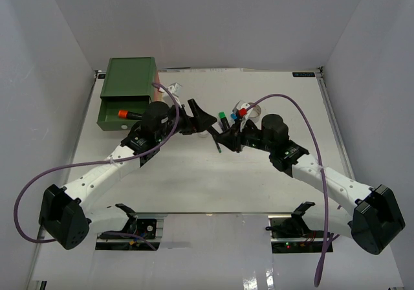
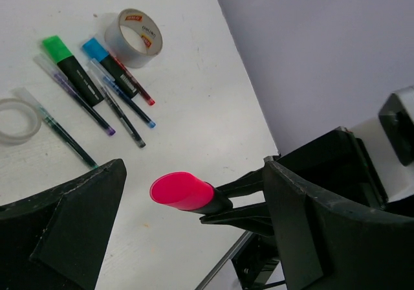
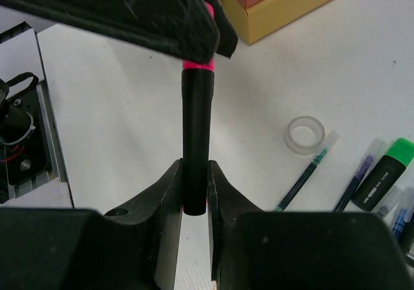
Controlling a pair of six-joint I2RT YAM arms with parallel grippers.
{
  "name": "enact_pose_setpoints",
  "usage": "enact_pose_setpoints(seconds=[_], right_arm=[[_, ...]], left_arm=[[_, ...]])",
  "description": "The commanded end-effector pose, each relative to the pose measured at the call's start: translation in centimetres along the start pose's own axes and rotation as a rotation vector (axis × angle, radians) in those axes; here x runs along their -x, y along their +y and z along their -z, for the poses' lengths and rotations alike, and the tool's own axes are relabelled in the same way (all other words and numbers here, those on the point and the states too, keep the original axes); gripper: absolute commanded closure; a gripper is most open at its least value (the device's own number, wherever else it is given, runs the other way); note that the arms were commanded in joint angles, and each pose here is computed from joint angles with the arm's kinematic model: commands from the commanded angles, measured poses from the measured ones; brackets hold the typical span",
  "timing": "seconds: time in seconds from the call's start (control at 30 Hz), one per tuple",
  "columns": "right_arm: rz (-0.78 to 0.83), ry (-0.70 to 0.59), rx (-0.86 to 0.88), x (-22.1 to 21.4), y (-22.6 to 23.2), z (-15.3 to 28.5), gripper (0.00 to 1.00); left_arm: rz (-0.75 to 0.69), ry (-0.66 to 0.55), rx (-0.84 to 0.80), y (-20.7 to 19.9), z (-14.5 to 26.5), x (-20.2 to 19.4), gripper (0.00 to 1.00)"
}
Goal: Sort the stationery into containers
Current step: Pick up the pen from the center of the board, then place the pen in the drawer.
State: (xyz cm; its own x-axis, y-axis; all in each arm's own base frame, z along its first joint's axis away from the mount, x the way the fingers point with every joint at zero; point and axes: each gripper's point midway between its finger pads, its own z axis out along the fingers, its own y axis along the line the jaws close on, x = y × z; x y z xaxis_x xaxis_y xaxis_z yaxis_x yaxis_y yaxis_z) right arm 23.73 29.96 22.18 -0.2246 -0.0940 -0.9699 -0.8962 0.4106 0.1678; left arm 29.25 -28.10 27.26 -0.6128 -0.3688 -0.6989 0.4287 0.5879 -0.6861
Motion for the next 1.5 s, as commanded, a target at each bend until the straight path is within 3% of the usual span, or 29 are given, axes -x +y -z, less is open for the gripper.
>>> enact_pose_setpoints(seconds=[0.0, 0.17, 0.3, 0.37, 0.43, 0.57, 0.67, 0.7, 0.77, 0.8, 0.9, 1.0, 1.17, 1.3, 1.47], right_arm=[[0.041, -0.083, -0.001, 2.1, 0.3, 0.2, 0.92], [0.039, -0.086, -0.015, 2.0, 0.0, 0.2, 0.91], [0.044, -0.094, -0.026, 2.0, -0.1, 0.3, 0.91], [0.045, -0.094, -0.034, 1.9, -0.3, 0.2, 0.91], [0.042, -0.094, -0.045, 1.8, -0.5, 0.2, 0.9], [0.044, -0.099, -0.049, 1.9, -0.5, 0.3, 0.87], [0.04, -0.093, -0.059, 1.8, -0.7, 0.3, 0.71], [0.039, -0.09, -0.064, 1.8, -0.8, 0.4, 0.6], [0.04, -0.093, -0.074, 1.8, -0.9, 0.5, 0.49], [0.04, -0.093, -0.077, 1.9, -0.9, 0.6, 0.36], [0.04, -0.092, -0.09, 1.9, -1.0, 0.9, 0.15], [0.046, -0.092, -0.119, 2.0, -1.2, 1.5, 0.02], [0.05, -0.085, -0.165, 1.3, -1.6, 2.5, 0.1], [0.049, -0.077, -0.178, 0.5, -1.7, 2.9, 0.1], [0.036, -0.057, -0.174, -0.6, -1.7, 2.9, 0.1]], left_arm=[[0.044, -0.028, 0.062, -0.1, -0.3, 0.6, 0.03], [0.049, -0.011, 0.054, -0.8, -1.0, 0.1, 0.14], [0.053, -0.009, 0.054, -0.9, -1.0, -0.1, 0.35], [0.06, -0.01, 0.055, -0.9, -0.9, -0.1, 0.41], [0.065, -0.012, 0.05, -1.1, -0.9, -0.1, 0.55], [0.068, -0.016, 0.056, -0.9, -0.8, -0.1, 0.66], [0.073, -0.035, 0.071, -0.6, -0.6, 0.1, 0.76], [0.071, -0.048, 0.076, -0.6, -0.4, 0.4, 0.77], [0.068, -0.062, 0.088, -0.4, -0.3, 0.6, 0.8], [0.067, -0.071, 0.092, -0.4, -0.1, 0.8, 0.8], [0.05, -0.127, 0.146, 0.4, 0.4, 2.1, 0.8], [0.027, -0.218, 0.213, 1.4, 1.8, 4.6, 0.8], [0.021, -0.371, 0.324, 4.9, 5.7, 9.5, 0.75], [0.039, -0.506, 0.437, 9.0, 9.9, 13.9, 0.72], [0.051, -0.579, 0.497, 11.3, 12.7, 16.5, 0.71]])
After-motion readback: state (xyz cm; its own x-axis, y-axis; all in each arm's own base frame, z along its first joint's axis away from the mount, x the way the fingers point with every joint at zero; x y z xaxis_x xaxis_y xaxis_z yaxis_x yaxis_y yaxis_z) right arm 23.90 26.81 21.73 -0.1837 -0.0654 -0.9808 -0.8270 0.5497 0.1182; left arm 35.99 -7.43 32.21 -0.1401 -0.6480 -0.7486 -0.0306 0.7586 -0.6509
